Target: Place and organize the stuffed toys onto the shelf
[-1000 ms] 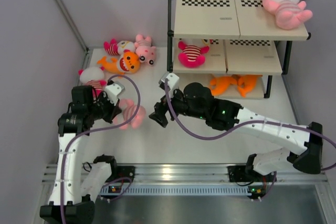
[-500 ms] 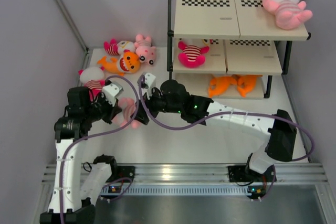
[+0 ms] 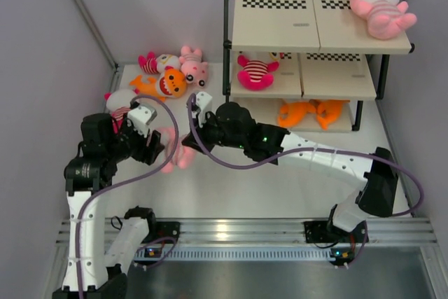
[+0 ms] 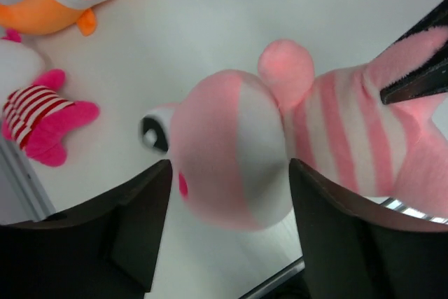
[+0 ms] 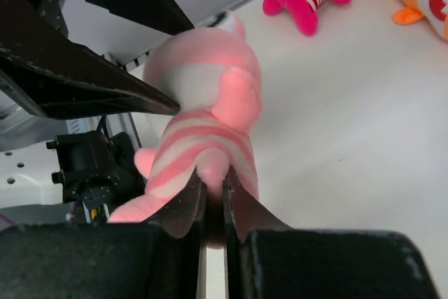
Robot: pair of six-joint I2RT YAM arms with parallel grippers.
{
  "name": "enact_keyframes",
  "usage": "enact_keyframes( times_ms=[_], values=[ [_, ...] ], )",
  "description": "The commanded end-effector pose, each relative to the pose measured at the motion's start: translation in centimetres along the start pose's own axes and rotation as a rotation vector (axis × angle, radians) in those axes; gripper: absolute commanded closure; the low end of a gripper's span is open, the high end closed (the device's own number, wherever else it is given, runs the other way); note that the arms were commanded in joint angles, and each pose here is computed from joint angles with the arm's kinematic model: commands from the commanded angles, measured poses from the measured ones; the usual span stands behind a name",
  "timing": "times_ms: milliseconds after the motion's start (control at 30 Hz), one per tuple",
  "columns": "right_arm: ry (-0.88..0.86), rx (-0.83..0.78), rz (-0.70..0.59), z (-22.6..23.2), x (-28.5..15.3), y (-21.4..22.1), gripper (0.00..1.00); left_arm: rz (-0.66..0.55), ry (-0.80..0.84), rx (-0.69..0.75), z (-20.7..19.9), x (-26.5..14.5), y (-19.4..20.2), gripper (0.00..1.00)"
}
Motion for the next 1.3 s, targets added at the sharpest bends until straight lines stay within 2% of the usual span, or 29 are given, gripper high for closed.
enact_keyframes(
  times_ms=[0, 33, 100, 133, 167, 400, 533, 700, 800, 1067, 1267],
  values=[
    [-0.003, -0.08, -0.152, 2.3, -3.5, -7.1, 1.0, -0.06, -0.141, -0.006, 2.0, -3.4, -3.9, 0.24],
    [0.007, -0.095, -0.204, 3.0, -4.5, -9.6, 1.0, -0.054, -0.175, -0.013, 2.4, -4.2, -4.4, 0.2],
    [0.034, -0.121, -0.23, 2.5, -5.6, -11.7, 1.0, -0.072, -0.303, -0.037, 4.2, -6.5, -6.4, 0.12],
    [0.049, -0.122, -0.3, 2.8, -6.9, -14.4, 1.0, -0.077, -0.336, -0.051, 4.5, -7.2, -6.9, 0.1],
    [0.06, -0.121, -0.327, 2.5, -7.5, -15.6, 1.0, -0.092, -0.386, -0.056, 5.0, -8.5, -7.8, 0.03],
    [0.1, -0.101, -0.721, 0.3, -15.7, -27.8, 1.0, -0.142, -0.377, -0.066, 4.4, -10.6, -9.7, 0.02],
    [0.263, -0.03, -0.912, -3.7, -20.5, -31.3, 1.0, -0.112, -0.352, -0.067, 4.3, -9.5, -8.9, 0.02],
    [0.535, 0.055, -0.988, -11.4, -25.3, -31.3, 1.0, -0.078, -0.32, -0.061, 4.2, -8.4, -7.9, 0.02],
    [0.613, 0.106, -0.992, -14.8, -27.1, -30.0, 1.0, -0.069, -0.291, -0.064, 3.9, -7.7, -7.5, 0.02],
    [0.647, 0.182, -0.844, -20.4, -28.3, -27.3, 1.0, -0.035, -0.263, -0.075, 3.7, -6.7, -6.4, 0.02],
    [0.724, 0.197, -0.903, -21.0, -30.7, -25.6, 1.0, -0.033, -0.249, -0.084, 3.5, -6.4, -6.3, 0.02]
  ],
)
Point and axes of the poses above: each gripper's point midway between its finger pads, its own x axis out along the fingers, its own z axis along the line the jaws close on, y = z × x, the point moved 3 cm from there along -x, back along the fingers, and after that the axes turned 13 degrees about x, right-handed, at the moved point
